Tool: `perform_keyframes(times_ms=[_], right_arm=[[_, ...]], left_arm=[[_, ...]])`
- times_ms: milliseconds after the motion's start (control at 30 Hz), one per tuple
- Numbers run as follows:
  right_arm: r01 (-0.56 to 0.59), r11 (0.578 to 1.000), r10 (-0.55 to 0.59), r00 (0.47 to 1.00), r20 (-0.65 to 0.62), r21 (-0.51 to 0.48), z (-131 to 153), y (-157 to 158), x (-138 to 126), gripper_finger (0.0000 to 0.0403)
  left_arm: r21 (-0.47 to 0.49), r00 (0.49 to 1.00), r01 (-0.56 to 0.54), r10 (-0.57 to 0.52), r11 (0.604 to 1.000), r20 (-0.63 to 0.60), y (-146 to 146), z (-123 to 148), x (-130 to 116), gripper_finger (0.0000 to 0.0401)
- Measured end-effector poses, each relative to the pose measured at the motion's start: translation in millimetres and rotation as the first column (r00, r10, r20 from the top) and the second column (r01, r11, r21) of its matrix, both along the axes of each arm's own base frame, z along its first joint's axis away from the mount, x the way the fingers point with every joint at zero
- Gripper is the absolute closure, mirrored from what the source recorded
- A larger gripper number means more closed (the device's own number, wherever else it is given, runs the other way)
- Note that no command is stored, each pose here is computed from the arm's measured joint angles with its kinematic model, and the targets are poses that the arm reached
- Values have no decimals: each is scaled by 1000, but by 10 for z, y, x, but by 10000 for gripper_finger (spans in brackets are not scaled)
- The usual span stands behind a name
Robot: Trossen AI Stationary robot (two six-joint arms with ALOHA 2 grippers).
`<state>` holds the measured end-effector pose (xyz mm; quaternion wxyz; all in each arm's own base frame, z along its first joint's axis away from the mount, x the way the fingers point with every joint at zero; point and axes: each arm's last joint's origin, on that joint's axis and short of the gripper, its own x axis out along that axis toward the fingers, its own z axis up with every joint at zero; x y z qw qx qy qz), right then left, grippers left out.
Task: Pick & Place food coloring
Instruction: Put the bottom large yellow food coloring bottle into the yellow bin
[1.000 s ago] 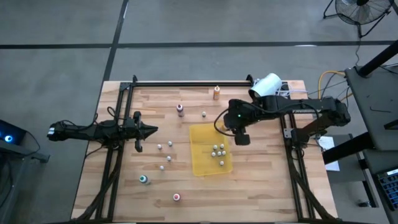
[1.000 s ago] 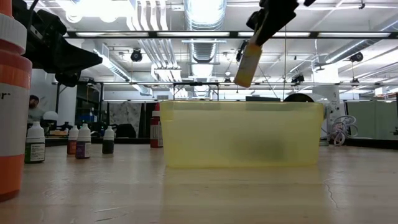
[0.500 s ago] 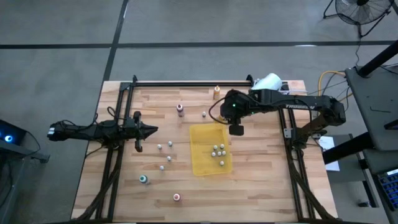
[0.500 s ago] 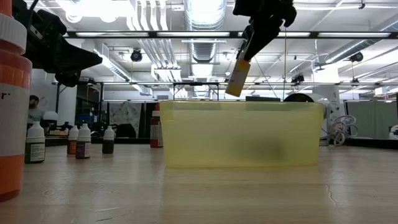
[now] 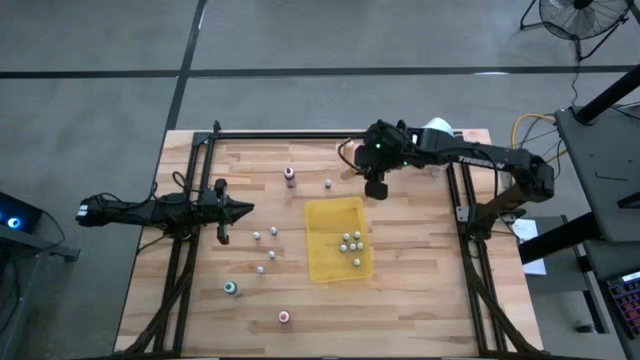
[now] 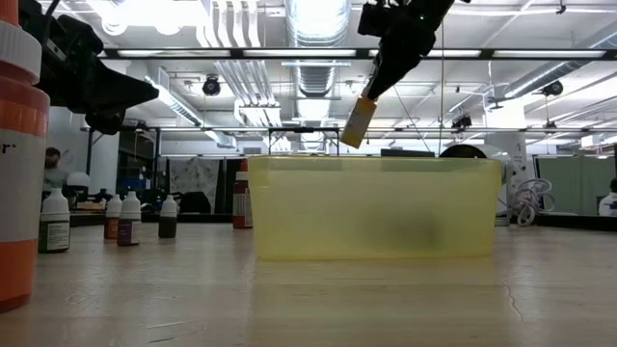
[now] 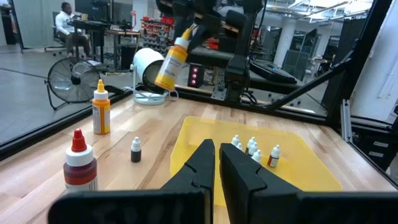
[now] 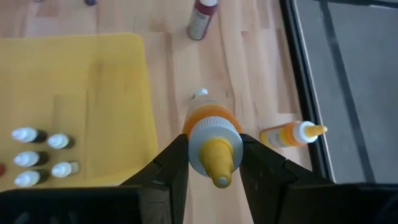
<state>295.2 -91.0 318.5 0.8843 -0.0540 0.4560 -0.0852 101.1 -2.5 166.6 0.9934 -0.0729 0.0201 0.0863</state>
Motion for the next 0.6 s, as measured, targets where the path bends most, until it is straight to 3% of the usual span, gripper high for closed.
perform_keyframes(times_ms=[233, 600], right_arm=[[39, 999, -37, 998, -47, 24, -121, -115, 92, 294], [22, 997, -10, 988, -156, 74, -55, -101, 483, 294]], left_arm=[[0, 1000, 0, 0, 1000, 0, 0, 0, 0, 401], [0, 1000, 0, 0, 1000, 0, 0, 0, 0, 401]])
